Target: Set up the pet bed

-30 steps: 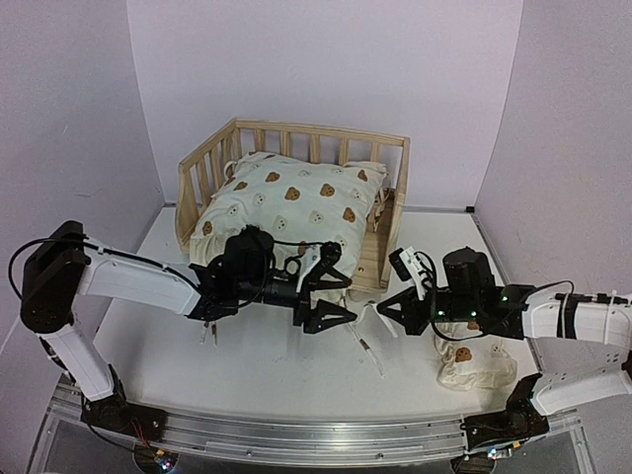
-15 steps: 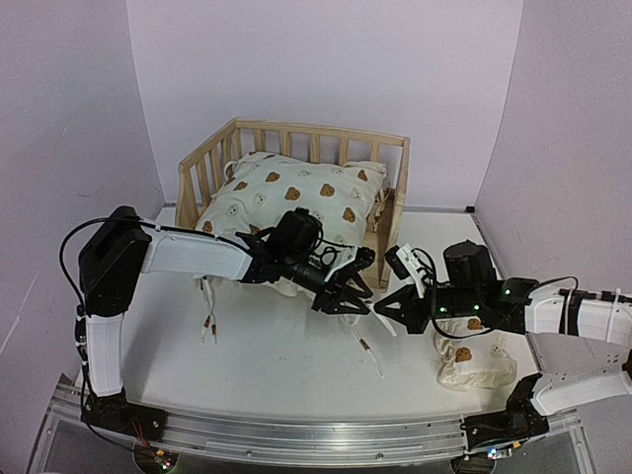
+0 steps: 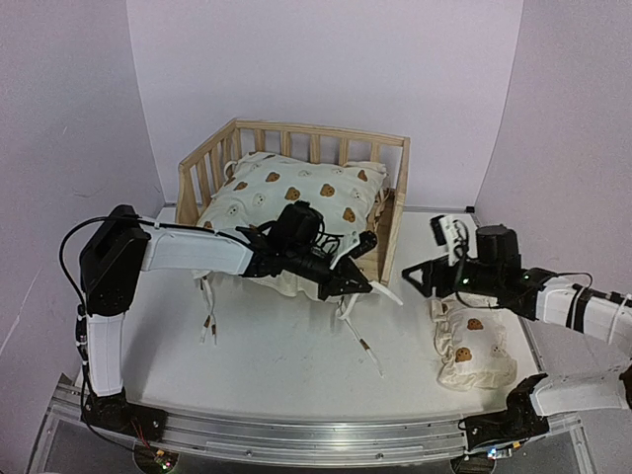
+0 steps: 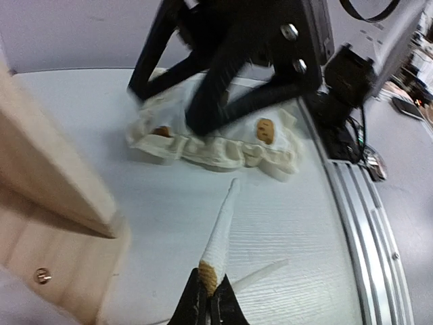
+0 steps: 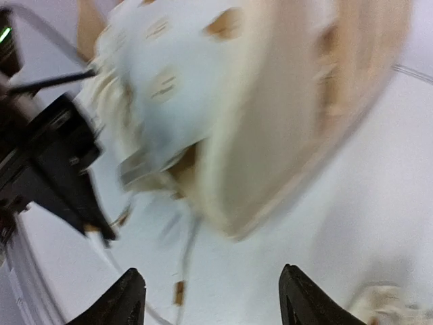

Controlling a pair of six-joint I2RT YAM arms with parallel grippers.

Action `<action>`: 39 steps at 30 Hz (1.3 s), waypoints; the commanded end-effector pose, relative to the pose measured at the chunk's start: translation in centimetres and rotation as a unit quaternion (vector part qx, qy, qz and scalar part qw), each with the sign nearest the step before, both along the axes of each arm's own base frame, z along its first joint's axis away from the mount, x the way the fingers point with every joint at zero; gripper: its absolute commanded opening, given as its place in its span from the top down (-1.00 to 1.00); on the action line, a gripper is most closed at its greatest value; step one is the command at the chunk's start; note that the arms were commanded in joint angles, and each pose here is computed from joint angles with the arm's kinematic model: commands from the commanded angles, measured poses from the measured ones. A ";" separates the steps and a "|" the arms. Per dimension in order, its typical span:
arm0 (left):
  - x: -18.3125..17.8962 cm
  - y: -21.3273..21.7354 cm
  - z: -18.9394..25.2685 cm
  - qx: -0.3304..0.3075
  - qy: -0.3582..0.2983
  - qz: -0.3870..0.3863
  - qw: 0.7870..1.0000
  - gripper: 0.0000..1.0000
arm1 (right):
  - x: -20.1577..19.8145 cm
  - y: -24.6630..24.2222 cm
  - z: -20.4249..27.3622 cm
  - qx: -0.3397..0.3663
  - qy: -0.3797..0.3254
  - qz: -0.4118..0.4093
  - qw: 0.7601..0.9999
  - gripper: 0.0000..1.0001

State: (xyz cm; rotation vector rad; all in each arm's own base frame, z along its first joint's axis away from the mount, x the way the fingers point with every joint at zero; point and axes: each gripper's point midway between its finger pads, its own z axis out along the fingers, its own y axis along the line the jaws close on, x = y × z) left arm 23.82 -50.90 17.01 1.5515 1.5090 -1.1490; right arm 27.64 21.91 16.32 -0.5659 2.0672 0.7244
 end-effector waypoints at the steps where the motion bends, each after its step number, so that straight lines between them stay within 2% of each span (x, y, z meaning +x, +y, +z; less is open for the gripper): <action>1: 8.2 0.7 7.1 -0.059 -0.022 0.184 0.981 1.00 | 5.5 -6.5 3.7 0.074 -0.016 -0.127 0.989 -0.45; 6: 13.2 2.1 8.6 -0.070 -0.036 0.296 0.952 1.00 | 9.9 -8.2 5.0 0.099 -0.032 -0.140 0.985 -0.44; 9: 15.9 2.7 9.3 -0.079 -0.022 0.343 0.936 1.00 | 11.8 -7.7 5.5 0.123 -0.047 -0.099 0.986 -0.40; 13: 18.1 1.5 9.9 -0.087 -0.021 0.343 0.935 1.00 | 13.0 -5.5 5.4 0.125 -0.066 -0.009 0.990 -0.32; 17: 20.0 -0.9 10.1 -0.076 -0.027 0.333 0.940 1.00 | 13.9 -4.3 5.2 0.125 -0.073 0.036 0.989 -0.29; 21: 18.2 -3.1 10.1 -0.098 -0.018 0.254 0.962 1.00 | 14.1 -3.5 5.7 0.130 -0.083 0.074 0.985 -0.26; 31: 13.4 -2.0 9.5 -0.082 -0.065 0.145 0.984 1.00 | 15.2 -4.0 5.0 0.100 -0.088 0.058 0.989 -0.25; 34: 11.7 -1.4 10.1 -0.093 -0.100 0.102 0.985 1.00 | 15.1 -3.7 4.7 0.092 -0.079 0.079 0.989 -0.20; 39: 12.2 -0.8 11.0 -0.112 -0.107 0.072 0.985 1.00 | 13.9 -2.9 5.2 0.100 -0.082 0.140 0.982 -0.20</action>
